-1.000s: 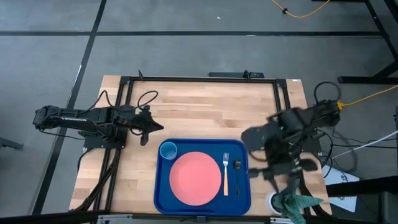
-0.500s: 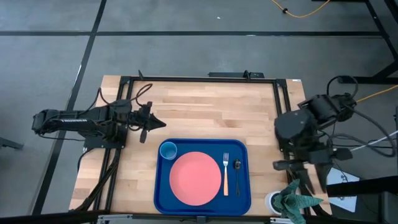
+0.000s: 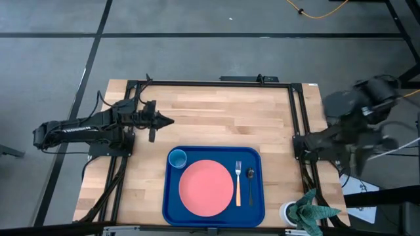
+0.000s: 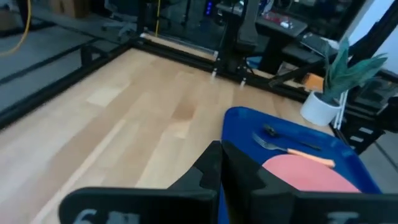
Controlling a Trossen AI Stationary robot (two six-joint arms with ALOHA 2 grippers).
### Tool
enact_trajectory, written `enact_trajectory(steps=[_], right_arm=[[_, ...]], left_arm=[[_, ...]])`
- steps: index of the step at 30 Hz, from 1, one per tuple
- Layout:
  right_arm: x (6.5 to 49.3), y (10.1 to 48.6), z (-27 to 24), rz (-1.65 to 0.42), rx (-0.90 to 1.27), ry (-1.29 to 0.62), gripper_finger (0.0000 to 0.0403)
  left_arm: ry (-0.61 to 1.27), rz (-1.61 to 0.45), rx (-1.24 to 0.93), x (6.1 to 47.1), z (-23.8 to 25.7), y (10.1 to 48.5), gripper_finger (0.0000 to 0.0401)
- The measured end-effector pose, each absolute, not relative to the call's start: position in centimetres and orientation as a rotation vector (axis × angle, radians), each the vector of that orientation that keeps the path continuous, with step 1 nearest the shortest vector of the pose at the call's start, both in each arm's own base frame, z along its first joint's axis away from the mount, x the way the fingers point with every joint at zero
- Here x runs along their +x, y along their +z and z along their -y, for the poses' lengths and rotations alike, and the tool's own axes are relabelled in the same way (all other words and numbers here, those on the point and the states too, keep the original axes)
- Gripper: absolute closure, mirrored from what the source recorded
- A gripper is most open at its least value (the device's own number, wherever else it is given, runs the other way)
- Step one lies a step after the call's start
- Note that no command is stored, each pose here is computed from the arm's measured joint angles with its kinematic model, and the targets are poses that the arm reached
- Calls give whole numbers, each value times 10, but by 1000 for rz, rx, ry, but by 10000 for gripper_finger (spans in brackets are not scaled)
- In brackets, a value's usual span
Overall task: Pick and place plate/cup/fork/spoon on tray
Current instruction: Return to Home Position
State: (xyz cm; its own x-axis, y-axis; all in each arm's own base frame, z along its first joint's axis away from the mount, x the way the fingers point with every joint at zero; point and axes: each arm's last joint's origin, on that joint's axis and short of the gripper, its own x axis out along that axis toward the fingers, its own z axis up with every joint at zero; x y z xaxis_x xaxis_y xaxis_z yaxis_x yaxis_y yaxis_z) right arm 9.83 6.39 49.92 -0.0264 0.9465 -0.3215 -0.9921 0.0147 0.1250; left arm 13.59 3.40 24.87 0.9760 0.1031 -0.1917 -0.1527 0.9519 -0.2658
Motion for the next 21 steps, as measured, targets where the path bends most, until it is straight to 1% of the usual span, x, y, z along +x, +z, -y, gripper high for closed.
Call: enact_trajectory(steps=[3,7,9,12,14,16,19,21], right_arm=[[70,498,-50,-300,-163,1521,279],[51,489,-40,-259,-153,1420,279],[47,482,-36,-274,-163,1249,279],[49,467,-29,-375,-29,905,279],[48,455,-24,-400,28,698,279],[44,445,-21,-367,33,599,279],[42,437,-19,-226,-33,548,279],[51,432,-20,-135,-45,529,279]], left_arm=[[142,-190,-305,136,-35,247,401],[192,-181,-301,135,-36,247,401],[233,-178,-298,135,-38,247,401],[281,-168,-333,135,-39,247,401],[300,-162,-358,135,-39,247,401],[302,-161,-365,135,-39,247,401],[302,-162,-361,135,-39,247,401],[302,-162,-360,135,-39,247,401]])
